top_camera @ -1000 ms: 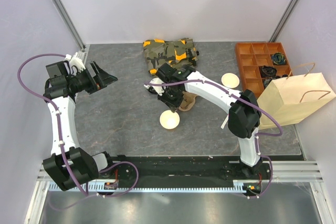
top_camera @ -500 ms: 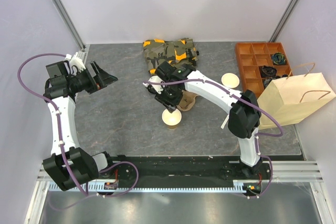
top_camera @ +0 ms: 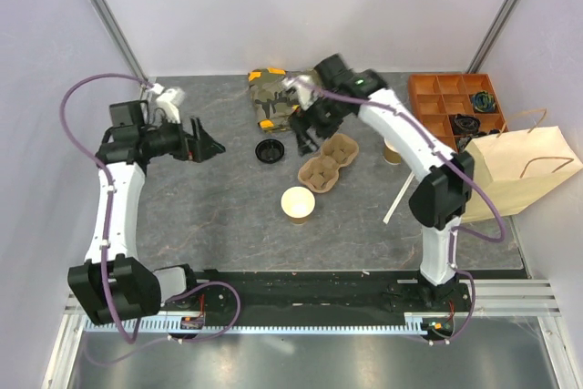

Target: Pack the takeout coffee

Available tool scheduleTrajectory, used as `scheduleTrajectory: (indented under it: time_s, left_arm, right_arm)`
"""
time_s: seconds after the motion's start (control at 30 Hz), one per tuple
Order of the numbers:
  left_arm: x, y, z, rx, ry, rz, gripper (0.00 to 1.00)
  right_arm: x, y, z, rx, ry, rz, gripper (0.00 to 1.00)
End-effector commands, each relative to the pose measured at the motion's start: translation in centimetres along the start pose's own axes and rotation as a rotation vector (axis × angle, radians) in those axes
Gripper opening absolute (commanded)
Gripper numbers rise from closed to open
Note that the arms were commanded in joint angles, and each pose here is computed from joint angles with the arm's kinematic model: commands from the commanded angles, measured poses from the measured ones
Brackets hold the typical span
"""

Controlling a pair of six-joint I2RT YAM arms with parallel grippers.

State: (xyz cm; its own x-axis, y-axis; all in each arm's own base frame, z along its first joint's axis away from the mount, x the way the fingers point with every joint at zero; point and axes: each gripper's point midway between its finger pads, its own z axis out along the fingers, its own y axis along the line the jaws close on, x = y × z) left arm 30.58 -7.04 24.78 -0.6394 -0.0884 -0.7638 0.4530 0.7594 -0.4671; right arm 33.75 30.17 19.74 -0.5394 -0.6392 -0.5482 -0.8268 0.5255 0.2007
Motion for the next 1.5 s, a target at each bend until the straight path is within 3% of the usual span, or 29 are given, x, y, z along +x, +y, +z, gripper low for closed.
scheduleTrajectory:
  time_s: [0.0, 0.17, 0.2, 0.4, 0.5, 0.63, 0.77, 0.9, 1.1, 1.47]
  left_arm:
    - [0.1, -0.7, 2.1, 0.054, 0.052, 0.464, 1.00]
    - [2.3, -1.7, 4.3, 0.232, 0.061, 0.865, 1.00]
    - [3.3, -2.0, 5.4, 0.293, 0.066, 0.997, 1.00]
    - [5.0, -0.1, 9.5, 0.356, 0.177, 1.341, 1.00]
    - [5.2, 0.9, 11.2, 0.384, 0.202, 1.409, 1.00]
    - [5.1, 2.1, 13.4, 0.413, 0.226, 1.432, 0.97]
    - [6.7, 4.0, 16.2, 0.441, 0.325, 1.452, 0.93]
    - [8.4, 4.9, 18.5, 0.465, 0.416, 1.488, 0.81]
    - [8.5, 5.9, 20.5, 0.458, 0.451, 1.452, 0.72]
    - [10.5, 5.9, 22.8, 0.475, 0.493, 1.530, 0.52]
  right_arm:
    - [-2.8, -4.5, -8.2, 0.009, -0.245, 0.091, 0.98]
    - [-4.0, -6.4, -10.5, 0.060, -0.343, 0.085, 0.98]
    - [-3.8, -6.7, -10.4, 0.061, -0.346, 0.112, 0.98]
    - [-4.4, -8.1, -11.4, 0.142, -0.497, 0.153, 0.98]
    - [-5.5, -8.3, -13.1, 0.187, -0.575, 0.093, 0.98]
    - [-5.9, -8.7, -13.2, 0.191, -0.578, 0.107, 0.98]
    - [-5.9, -7.9, -12.5, 0.096, -0.558, 0.111, 0.98]
    - [-5.6, -7.9, -11.8, 0.070, -0.549, 0.138, 0.98]
    - [-5.0, -7.5, -11.4, 0.035, -0.534, 0.138, 0.98]
    - [-4.7, -9.1, -11.5, 0.098, -0.521, 0.152, 0.98]
